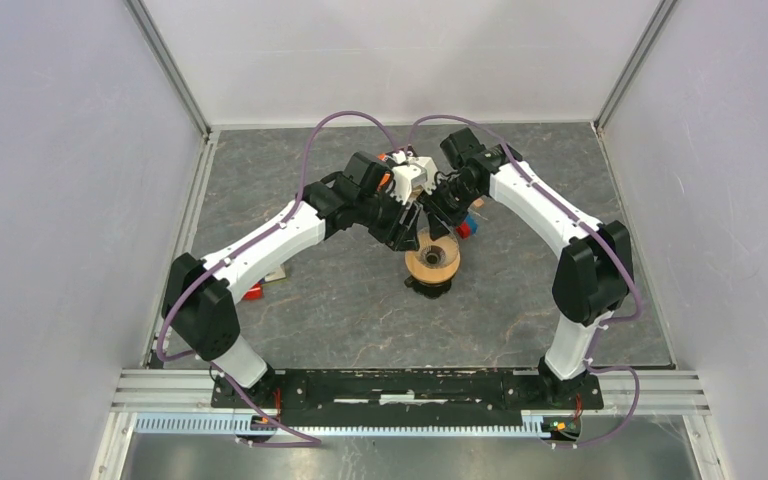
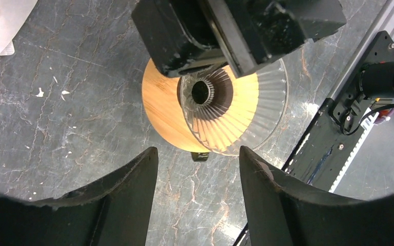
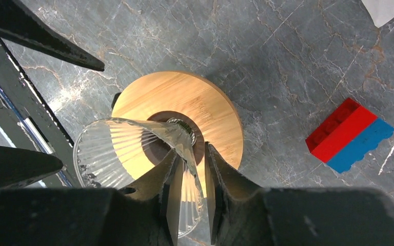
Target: Place the coffee filter in the dripper
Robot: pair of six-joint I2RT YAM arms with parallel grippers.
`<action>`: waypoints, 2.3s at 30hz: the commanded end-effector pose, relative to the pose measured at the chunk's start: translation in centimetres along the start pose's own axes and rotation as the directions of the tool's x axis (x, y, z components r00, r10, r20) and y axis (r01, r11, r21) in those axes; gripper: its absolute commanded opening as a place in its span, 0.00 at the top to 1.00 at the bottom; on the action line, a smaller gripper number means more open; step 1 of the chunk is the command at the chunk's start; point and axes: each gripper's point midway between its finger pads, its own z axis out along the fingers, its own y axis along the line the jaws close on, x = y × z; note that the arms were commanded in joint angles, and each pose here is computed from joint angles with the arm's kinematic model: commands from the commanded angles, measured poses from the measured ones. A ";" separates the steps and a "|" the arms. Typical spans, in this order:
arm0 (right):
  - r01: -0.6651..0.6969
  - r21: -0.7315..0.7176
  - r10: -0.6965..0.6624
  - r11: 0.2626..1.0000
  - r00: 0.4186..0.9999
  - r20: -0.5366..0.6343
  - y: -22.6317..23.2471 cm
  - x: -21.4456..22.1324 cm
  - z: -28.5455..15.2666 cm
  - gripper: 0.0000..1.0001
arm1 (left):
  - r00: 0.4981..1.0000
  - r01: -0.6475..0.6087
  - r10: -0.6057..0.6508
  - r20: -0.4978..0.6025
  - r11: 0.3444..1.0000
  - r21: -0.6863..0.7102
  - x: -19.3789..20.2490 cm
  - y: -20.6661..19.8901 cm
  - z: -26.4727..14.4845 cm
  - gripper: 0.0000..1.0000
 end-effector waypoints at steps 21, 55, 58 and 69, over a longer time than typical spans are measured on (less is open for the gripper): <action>0.052 0.118 -0.067 0.992 0.990 0.122 -0.5 -1.1 -5.3 0.42 | 0.992 -0.043 0.037 0.118 0.998 0.050 -3.2 -0.2 1.6 0.40; 0.032 -0.046 -0.026 0.998 0.993 0.112 1.6 1.4 -2.9 0.81 | 1.000 0.024 -0.024 0.005 0.999 -0.027 1.1 2.4 4.5 0.94; 0.032 -0.051 -0.026 0.998 0.994 0.108 1.8 1.4 -2.6 0.88 | 0.999 0.031 -0.031 -0.006 0.998 -0.053 1.7 2.8 4.3 0.98; 0.034 -0.056 -0.029 0.998 0.995 0.091 2.2 1.4 -1.1 1.00 | 0.997 0.058 -0.061 -0.040 0.996 -0.070 4.0 3.3 4.7 0.98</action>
